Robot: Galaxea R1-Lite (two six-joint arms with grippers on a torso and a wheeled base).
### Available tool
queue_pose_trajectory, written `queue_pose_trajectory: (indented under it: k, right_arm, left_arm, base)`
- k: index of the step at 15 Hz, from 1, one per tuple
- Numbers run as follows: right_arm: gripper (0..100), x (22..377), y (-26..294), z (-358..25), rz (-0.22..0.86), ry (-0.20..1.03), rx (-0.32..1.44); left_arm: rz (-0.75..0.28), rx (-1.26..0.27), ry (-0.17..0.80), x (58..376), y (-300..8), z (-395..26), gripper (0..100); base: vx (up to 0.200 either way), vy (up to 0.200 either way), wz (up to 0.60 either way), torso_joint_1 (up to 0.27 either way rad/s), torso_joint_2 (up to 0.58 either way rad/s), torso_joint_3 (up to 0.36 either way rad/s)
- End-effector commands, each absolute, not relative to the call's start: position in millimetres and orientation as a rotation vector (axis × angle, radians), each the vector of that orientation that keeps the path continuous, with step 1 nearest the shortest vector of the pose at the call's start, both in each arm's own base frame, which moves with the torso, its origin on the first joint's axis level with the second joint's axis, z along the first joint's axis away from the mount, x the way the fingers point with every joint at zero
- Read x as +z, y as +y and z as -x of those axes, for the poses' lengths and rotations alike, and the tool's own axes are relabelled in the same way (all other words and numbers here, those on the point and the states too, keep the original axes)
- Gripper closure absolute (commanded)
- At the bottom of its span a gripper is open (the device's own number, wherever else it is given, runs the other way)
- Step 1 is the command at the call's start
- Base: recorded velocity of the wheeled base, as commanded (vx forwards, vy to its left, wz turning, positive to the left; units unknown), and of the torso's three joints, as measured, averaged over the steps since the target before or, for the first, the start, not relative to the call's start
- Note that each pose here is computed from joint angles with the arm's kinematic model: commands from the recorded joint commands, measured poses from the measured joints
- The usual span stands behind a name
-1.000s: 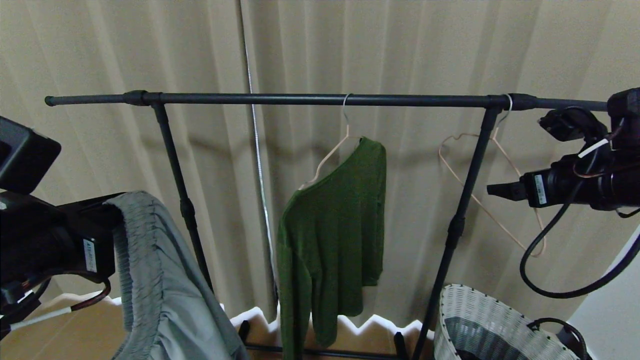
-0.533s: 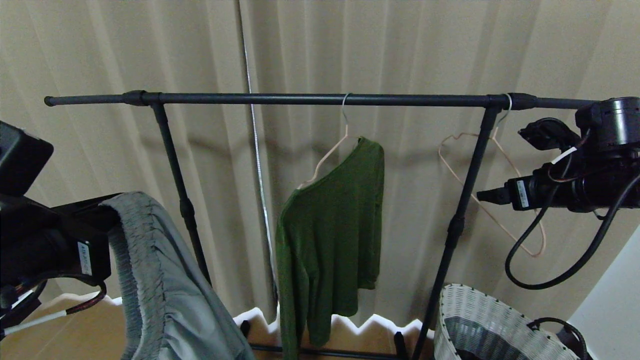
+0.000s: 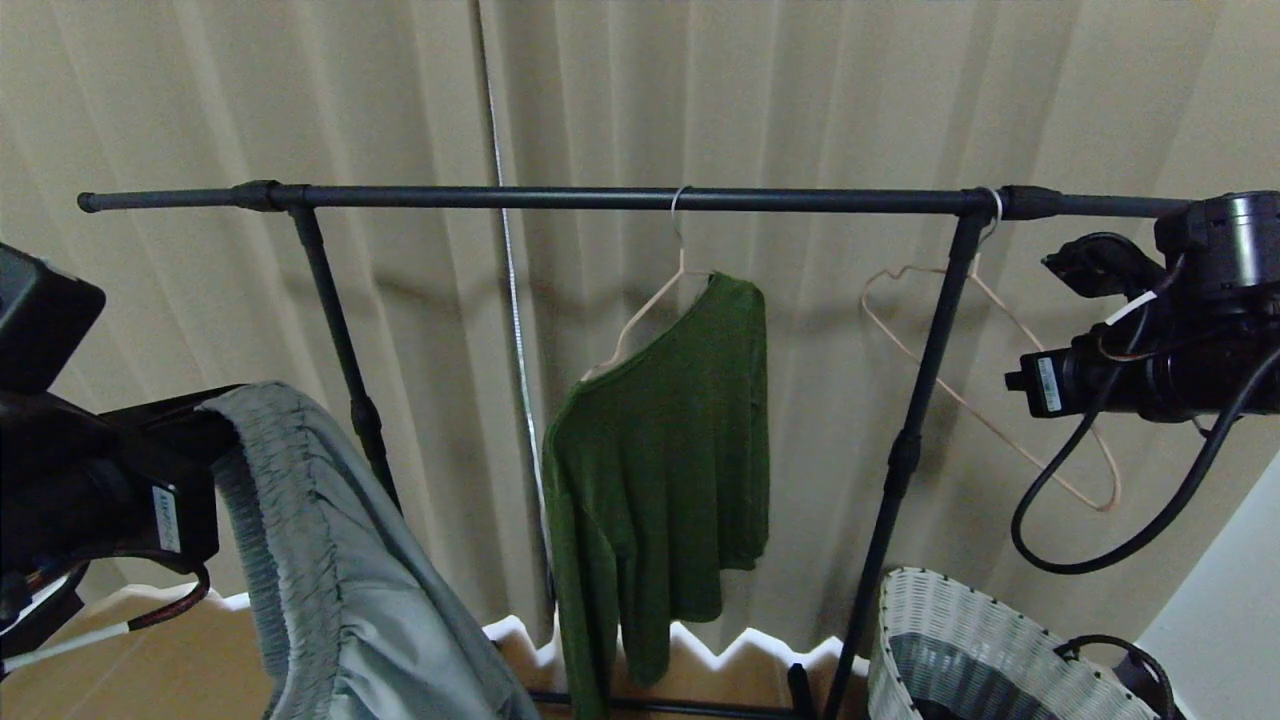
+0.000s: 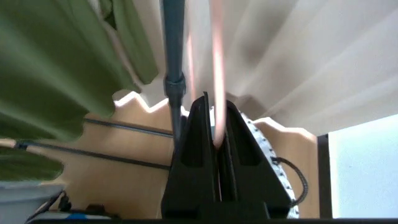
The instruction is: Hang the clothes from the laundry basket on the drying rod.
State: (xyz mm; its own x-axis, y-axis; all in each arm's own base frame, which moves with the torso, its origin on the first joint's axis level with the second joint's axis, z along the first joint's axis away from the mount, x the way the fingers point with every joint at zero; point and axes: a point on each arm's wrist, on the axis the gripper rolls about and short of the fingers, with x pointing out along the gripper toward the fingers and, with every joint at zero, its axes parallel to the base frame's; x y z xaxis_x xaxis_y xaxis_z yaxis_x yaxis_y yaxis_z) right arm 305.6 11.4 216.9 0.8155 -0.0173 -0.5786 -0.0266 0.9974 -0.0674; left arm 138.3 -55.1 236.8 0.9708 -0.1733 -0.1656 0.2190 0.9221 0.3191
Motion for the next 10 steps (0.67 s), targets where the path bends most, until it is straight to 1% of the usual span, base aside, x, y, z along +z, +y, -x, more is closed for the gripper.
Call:
queue_pose_trajectory:
  k: [1,4,6,7,10]
  right_arm:
    - [100,224.4,8.7,-300.3,0.064,0.589,-0.017]
    - [100,231.2,6.9,-294.7,0.074,0.561,-0.091]
    - [100,233.6,6.5,-289.5,0.049,0.517,-0.109]
    - [100,232.6,6.1,-283.3,0.038,0.472,-0.122]
    - [100,222.0,4.5,-265.4,0.044,0.414,-0.164]
  left_arm:
    - [-0.344,-0.202,0.139,235.3,-54.8,-137.7,100]
    - [-0.344,-0.202,0.138,234.9,-54.2,-136.2,100]
    - [-0.346,-0.201,0.145,232.6,-53.9,-136.1,100]
    - [-0.348,-0.202,0.146,231.0,-53.2,-134.6,100]
    - [-0.344,-0.199,0.14,231.0,-51.5,-131.2,100]
  base:
    - [0.0,0.0,0.0,0.0,0.0,0.0]
    - [0.0,0.0,0.0,0.0,0.0,0.0]
    - [0.0,0.0,0.0,0.0,0.0,0.0]
    - [0.0,0.0,0.0,0.0,0.0,0.0]
    - [0.0,0.0,0.0,0.0,0.0,0.0]
